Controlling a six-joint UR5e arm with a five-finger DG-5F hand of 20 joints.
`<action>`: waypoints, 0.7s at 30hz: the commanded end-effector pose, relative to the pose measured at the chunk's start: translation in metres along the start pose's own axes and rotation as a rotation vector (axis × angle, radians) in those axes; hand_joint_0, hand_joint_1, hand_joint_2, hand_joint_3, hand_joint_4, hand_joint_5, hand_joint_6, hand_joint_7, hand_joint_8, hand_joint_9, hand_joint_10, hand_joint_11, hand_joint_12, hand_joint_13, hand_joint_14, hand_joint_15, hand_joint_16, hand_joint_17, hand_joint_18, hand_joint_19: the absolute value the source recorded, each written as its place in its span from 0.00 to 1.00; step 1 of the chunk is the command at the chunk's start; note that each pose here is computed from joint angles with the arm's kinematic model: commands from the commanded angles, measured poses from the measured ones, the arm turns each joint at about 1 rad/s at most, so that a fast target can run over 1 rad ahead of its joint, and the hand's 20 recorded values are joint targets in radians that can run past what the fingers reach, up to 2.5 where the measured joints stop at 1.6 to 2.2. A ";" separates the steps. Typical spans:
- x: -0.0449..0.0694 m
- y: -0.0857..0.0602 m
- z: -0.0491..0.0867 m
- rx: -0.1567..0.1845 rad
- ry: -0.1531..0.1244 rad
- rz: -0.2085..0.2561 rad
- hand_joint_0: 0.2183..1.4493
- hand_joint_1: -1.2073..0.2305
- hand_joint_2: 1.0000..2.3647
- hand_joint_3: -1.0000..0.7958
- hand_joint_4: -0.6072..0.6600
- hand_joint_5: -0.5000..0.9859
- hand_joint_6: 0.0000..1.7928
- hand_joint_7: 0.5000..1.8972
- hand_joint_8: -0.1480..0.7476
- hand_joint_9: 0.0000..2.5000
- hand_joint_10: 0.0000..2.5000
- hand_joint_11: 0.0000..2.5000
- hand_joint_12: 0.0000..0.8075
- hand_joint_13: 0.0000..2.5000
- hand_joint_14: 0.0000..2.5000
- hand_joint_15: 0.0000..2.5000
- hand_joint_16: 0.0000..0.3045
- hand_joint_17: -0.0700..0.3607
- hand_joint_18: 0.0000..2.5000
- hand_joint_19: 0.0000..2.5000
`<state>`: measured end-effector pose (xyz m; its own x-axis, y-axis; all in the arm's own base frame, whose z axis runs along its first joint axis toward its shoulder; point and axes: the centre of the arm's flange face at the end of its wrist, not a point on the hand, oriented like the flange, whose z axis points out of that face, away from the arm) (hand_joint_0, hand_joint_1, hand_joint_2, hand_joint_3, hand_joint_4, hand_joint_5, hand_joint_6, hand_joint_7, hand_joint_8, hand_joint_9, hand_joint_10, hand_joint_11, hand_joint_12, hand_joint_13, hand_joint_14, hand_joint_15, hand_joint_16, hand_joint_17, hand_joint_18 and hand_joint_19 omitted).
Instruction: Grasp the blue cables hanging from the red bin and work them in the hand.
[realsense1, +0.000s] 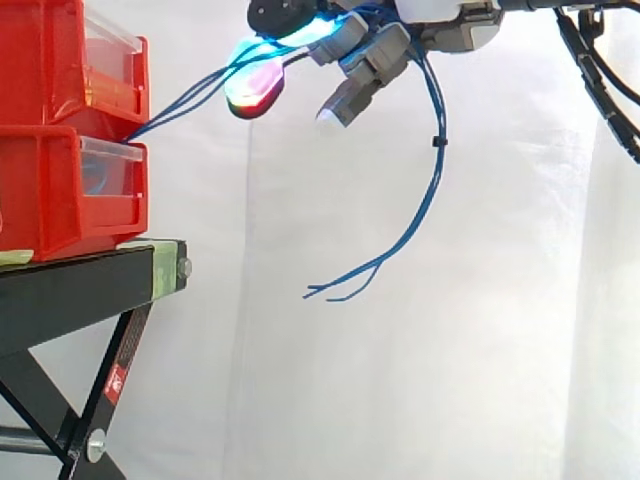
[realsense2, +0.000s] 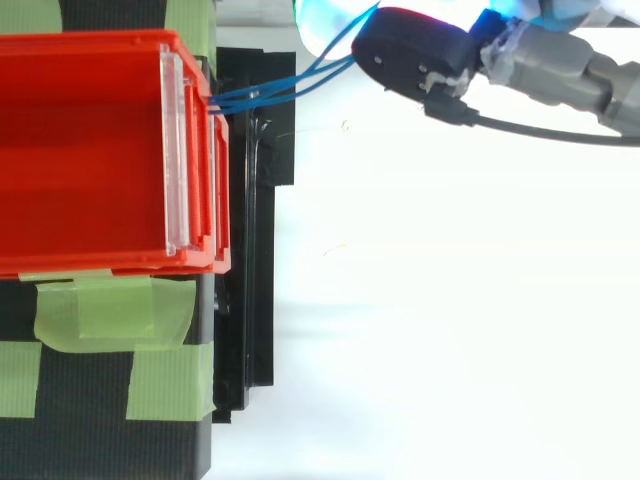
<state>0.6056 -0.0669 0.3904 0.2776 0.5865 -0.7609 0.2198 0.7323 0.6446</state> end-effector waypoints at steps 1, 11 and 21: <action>-0.001 -0.001 0.000 0.002 -0.002 0.004 0.59 0.31 0.40 0.67 0.67 0.45 0.00 0.44 0.64 0.00 1.00 1.00 0.65 0.21 1.00 0.65 0.16 0.42 0.28 0.13; -0.003 -0.001 -0.001 0.009 -0.006 0.091 0.72 0.26 0.01 0.59 0.66 0.40 0.01 0.43 0.58 0.00 1.00 1.00 0.58 0.15 1.00 0.68 0.12 0.36 0.31 0.43; -0.013 0.004 -0.010 0.028 0.000 0.119 0.70 0.27 0.01 0.54 0.67 0.41 0.00 0.43 0.58 0.00 1.00 1.00 0.56 0.16 1.00 0.66 0.12 0.35 0.34 0.52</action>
<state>0.5967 -0.0682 0.3989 0.3035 0.6672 -0.6803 0.2079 0.6504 0.7306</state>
